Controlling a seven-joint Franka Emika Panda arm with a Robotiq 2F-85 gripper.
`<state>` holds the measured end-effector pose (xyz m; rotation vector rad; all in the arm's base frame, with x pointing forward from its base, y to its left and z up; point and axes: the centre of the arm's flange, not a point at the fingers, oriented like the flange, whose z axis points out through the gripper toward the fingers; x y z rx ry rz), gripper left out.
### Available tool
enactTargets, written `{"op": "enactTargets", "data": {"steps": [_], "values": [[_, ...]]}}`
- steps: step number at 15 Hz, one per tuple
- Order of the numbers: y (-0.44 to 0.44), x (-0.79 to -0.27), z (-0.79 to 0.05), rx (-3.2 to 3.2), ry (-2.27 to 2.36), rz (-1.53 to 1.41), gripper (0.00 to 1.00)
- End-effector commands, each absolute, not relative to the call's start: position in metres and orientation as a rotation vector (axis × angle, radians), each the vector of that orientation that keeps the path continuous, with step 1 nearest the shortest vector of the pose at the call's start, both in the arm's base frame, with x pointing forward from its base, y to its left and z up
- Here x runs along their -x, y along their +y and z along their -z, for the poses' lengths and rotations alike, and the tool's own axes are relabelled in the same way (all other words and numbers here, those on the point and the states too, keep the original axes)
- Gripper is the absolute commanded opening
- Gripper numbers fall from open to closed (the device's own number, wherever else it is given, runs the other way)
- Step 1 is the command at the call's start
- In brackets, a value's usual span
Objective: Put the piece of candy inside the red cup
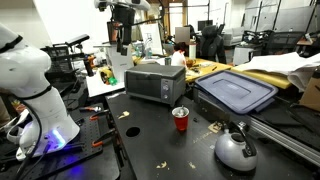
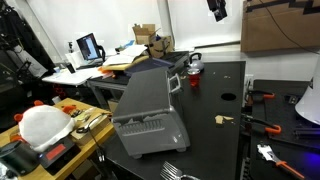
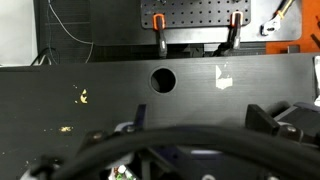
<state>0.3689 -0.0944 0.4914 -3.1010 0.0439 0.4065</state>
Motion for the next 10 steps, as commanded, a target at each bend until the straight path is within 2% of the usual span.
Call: {"op": "enactTargets", "data": {"steps": [1,10], "values": [[-0.089,-0.357,-0.511,3.048,-0.071,-0.366,1.00],[-0.066,-0.329,-0.548,2.978,-0.234,-0.245,1.00]]}}
